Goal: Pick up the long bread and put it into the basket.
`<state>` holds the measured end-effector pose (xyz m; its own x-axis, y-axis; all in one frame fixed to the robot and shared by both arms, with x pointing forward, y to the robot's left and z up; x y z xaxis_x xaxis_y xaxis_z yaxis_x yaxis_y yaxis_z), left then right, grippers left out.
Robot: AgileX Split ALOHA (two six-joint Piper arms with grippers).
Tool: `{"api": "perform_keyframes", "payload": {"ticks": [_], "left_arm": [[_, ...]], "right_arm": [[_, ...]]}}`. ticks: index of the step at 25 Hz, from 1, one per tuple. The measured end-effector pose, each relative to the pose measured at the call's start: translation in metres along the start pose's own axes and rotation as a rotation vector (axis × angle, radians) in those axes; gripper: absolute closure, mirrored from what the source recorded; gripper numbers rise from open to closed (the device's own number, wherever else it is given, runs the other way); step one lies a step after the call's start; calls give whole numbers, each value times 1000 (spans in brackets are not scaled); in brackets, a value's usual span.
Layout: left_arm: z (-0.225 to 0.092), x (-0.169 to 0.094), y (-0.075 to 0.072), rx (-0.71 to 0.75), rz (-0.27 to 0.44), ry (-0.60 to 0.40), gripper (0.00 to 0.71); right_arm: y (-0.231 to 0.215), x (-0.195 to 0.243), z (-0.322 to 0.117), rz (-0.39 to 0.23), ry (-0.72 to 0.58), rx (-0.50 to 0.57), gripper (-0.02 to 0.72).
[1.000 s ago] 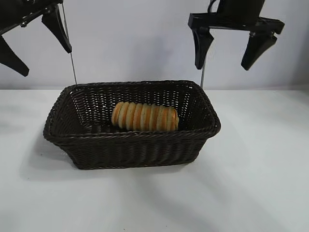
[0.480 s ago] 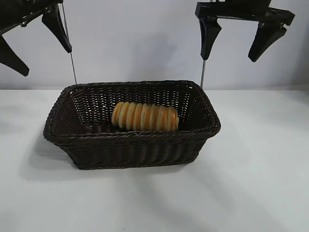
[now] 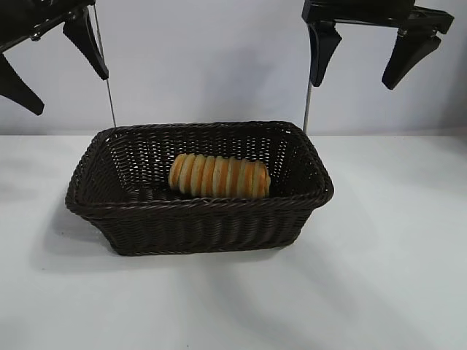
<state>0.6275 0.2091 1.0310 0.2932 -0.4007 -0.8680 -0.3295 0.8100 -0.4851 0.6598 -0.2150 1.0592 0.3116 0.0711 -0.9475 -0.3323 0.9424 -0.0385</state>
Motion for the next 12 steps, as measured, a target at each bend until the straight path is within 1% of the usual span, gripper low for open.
{"api": "perform_keyframes", "payload": {"ticks": [12], "left_arm": [[0,0,0,0,0,0,82]], "right_arm": [[1,0,0,5,-1,2,8]]}}
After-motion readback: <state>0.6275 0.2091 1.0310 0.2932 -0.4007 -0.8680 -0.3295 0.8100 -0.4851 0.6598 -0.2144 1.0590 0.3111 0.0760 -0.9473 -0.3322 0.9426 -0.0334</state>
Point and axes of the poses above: a point on each arm's last joint axis where the gripper is mounted, x pointing out along that axis toward the gripper, y along the wrist's bending axis when the last joint is at zero, z = x × y, the point moved 2 cm from there along x, pointing out along that axis toward the gripper, and after that the axes turned 15 degrees about -x, right-handed, at the moved point
